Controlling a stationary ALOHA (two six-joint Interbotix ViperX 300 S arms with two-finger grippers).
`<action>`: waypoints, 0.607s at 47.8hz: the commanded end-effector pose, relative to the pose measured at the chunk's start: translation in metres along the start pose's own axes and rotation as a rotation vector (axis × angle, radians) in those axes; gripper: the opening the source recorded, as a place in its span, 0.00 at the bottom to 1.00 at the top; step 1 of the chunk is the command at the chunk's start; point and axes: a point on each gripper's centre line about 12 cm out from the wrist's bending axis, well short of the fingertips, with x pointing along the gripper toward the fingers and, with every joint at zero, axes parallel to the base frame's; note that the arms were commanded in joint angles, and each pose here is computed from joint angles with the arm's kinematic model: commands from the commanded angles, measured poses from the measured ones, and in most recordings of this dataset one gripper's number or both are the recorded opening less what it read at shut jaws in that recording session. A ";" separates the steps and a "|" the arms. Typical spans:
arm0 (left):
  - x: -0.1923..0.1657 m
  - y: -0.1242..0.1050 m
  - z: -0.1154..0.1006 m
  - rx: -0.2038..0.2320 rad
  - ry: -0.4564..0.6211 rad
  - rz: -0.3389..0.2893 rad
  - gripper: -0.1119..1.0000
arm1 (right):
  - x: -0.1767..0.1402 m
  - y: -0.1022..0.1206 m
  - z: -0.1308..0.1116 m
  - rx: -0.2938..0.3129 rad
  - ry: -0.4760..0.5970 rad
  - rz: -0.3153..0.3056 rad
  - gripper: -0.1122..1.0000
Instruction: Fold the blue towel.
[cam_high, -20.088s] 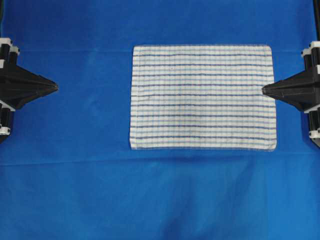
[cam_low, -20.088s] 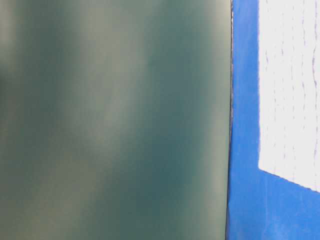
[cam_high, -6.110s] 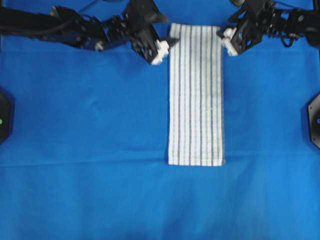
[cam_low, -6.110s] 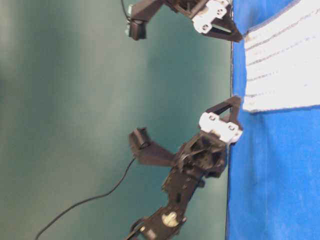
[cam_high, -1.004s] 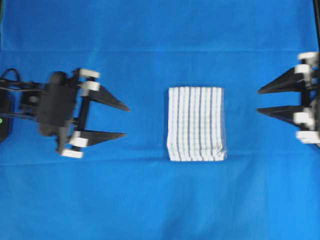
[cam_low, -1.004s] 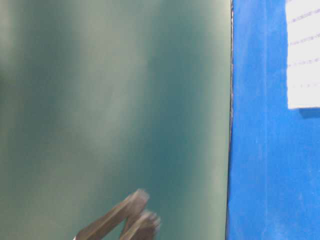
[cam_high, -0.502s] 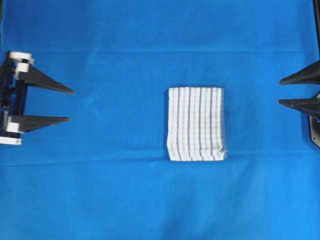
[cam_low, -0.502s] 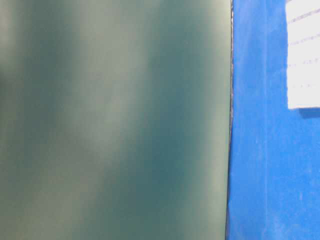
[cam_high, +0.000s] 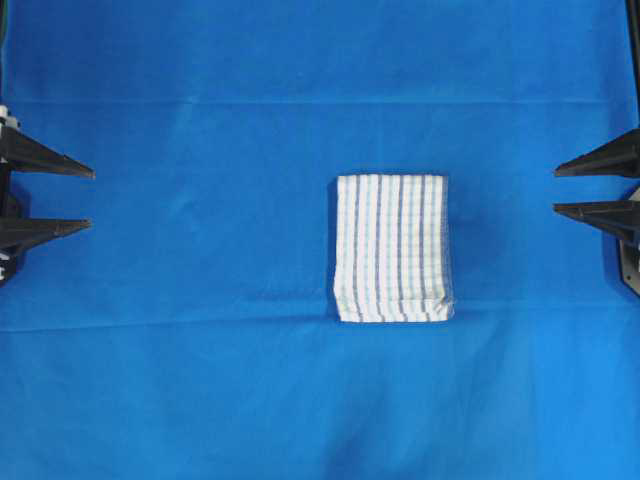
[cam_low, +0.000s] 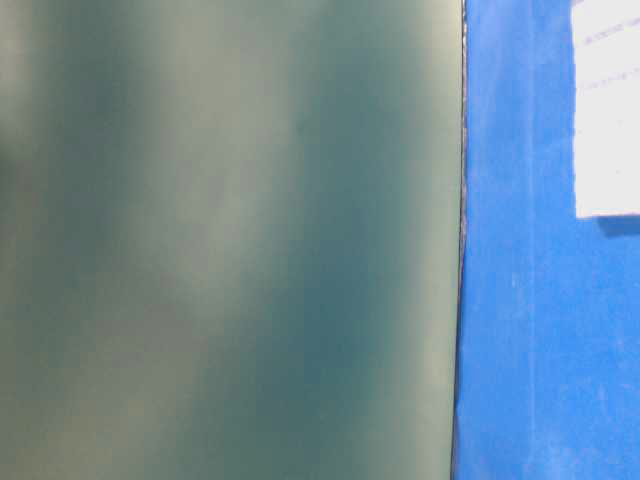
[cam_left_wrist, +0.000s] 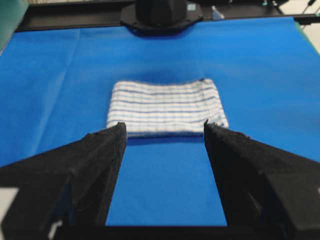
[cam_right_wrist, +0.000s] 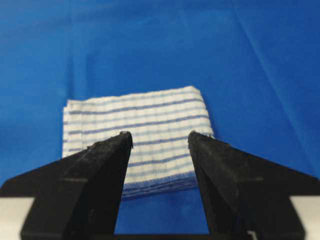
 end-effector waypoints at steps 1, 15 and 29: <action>0.001 0.001 0.003 -0.003 -0.001 0.005 0.62 | 0.001 0.001 0.004 0.003 -0.008 0.006 0.60; 0.001 0.001 0.003 -0.003 0.000 0.005 0.62 | 0.002 0.001 0.003 0.003 -0.006 0.005 0.60; 0.001 0.001 0.002 -0.003 0.002 0.005 0.62 | 0.002 0.001 0.003 0.003 -0.003 0.004 0.60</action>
